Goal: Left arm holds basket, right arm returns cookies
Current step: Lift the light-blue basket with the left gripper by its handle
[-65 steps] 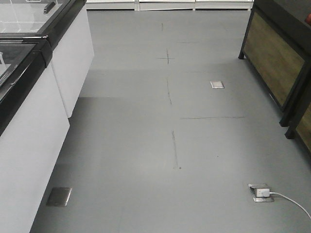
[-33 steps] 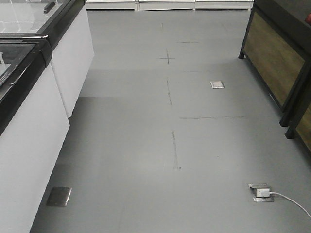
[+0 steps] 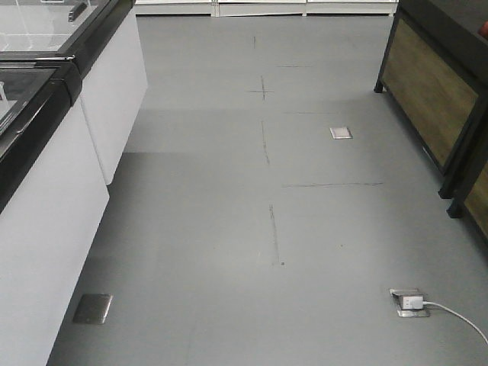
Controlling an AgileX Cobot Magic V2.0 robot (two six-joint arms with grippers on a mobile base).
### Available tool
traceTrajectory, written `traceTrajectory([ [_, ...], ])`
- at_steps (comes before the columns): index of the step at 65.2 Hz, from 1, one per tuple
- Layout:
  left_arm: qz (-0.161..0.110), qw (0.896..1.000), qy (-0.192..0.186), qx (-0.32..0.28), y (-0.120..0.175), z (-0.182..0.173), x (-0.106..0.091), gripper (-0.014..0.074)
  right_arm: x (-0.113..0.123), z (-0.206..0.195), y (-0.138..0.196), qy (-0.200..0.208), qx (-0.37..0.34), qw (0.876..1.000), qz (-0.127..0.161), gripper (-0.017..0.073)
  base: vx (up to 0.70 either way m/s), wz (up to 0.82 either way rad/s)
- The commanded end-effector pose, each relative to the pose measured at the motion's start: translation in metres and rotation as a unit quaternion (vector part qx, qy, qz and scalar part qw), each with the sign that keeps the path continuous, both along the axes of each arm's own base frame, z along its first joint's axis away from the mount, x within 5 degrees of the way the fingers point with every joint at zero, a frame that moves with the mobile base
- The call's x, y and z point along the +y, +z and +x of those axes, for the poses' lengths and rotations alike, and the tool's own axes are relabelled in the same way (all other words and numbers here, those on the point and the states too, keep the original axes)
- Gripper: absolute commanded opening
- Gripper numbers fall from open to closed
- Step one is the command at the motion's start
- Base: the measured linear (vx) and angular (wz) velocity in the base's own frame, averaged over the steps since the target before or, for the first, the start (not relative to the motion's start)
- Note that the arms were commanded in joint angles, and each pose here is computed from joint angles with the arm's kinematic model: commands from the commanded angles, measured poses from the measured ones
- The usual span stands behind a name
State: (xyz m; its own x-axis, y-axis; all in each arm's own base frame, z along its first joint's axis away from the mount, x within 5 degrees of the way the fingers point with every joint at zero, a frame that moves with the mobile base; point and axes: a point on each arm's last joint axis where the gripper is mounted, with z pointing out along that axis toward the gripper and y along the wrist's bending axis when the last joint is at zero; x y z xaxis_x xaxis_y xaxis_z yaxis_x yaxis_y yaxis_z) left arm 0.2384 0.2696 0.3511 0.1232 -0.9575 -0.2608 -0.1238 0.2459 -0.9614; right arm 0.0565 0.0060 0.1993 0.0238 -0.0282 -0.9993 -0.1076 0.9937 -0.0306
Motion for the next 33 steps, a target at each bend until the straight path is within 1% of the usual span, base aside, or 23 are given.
traceTrajectory([
  [1,0.0,0.999,-0.019,-0.048,0.021,0.002,-0.005,0.0524,0.0,-0.001,0.008,0.003,-0.042,0.999,0.001,-0.0008,0.0,0.0],
  [12,-0.017,0.999,-0.028,-0.039,0.008,0.011,-0.001,0.0524,0.0,-0.001,0.008,0.003,-0.042,0.999,0.001,-0.0008,0.0,0.0],
  [21,-0.019,0.999,-0.011,-0.03,0.004,0.015,0.002,0.0524,0.0,-0.001,0.008,0.003,-0.042,0.999,0.001,-0.0008,0.0,0.0],
  [33,-0.023,0.999,-0.014,-0.026,0.0,0.022,0.001,0.0523,0.0,-0.001,0.008,0.003,-0.042,0.999,0.001,-0.0008,0.0,0.0],
])
